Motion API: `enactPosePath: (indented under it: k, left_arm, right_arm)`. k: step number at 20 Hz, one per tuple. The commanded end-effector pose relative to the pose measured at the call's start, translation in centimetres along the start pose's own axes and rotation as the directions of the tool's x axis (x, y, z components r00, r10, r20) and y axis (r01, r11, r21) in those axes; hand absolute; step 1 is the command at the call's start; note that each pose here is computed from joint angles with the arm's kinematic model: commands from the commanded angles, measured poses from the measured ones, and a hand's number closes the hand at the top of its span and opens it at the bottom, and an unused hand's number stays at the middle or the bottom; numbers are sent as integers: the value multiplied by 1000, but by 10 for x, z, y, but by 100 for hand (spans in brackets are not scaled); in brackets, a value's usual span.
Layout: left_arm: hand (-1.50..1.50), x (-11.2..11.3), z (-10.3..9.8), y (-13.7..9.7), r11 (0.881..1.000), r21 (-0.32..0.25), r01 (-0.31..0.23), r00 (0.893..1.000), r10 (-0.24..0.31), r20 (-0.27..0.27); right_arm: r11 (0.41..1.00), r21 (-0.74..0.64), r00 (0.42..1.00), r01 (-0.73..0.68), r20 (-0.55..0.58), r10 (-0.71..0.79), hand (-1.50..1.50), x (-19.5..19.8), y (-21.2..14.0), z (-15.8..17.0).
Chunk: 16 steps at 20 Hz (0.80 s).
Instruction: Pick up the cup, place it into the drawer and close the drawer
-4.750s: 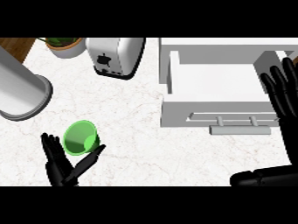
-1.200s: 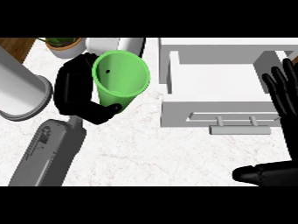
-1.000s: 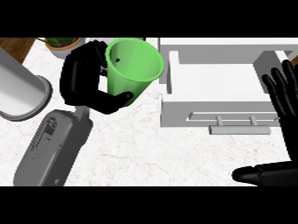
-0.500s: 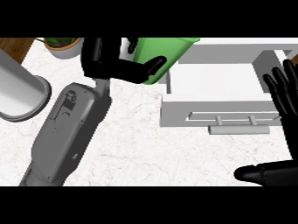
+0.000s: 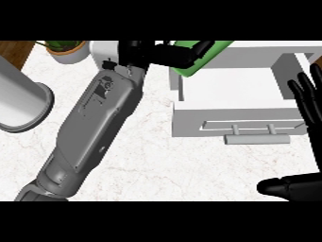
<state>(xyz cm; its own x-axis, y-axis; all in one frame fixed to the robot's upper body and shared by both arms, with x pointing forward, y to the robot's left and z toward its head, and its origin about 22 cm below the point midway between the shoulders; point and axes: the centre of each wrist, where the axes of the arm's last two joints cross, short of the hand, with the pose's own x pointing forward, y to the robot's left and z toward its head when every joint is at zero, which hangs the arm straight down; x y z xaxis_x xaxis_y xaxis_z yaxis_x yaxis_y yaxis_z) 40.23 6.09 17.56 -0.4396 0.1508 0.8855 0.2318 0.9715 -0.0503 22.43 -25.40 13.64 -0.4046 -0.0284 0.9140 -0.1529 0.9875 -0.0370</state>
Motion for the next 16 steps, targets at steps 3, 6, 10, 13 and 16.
enactPosePath:
  k: [3,6,10,13,16]
  left_arm:
    - [150,-11,-15,-19,1000,-2,25,998,-25,-56]
    - [150,-15,-28,-21,999,7,35,998,-34,-62]
    - [150,-32,-22,-26,998,12,67,992,-65,-109]
    - [150,-43,-16,-27,996,-6,86,987,-86,-139]
    - [150,-32,-25,-42,989,-38,144,979,-148,-137]
  right_arm:
    - [1000,-11,1000,-7,6,7,-150,-1,-5,-13]
    - [1000,-1,1000,-2,26,2,-150,3,-1,-8]
    - [1000,22,1000,1,24,-1,-150,5,7,-13]
    - [1000,16,999,17,33,-18,-150,4,8,-2]
    - [999,37,1000,17,13,-18,-150,-1,1,-9]
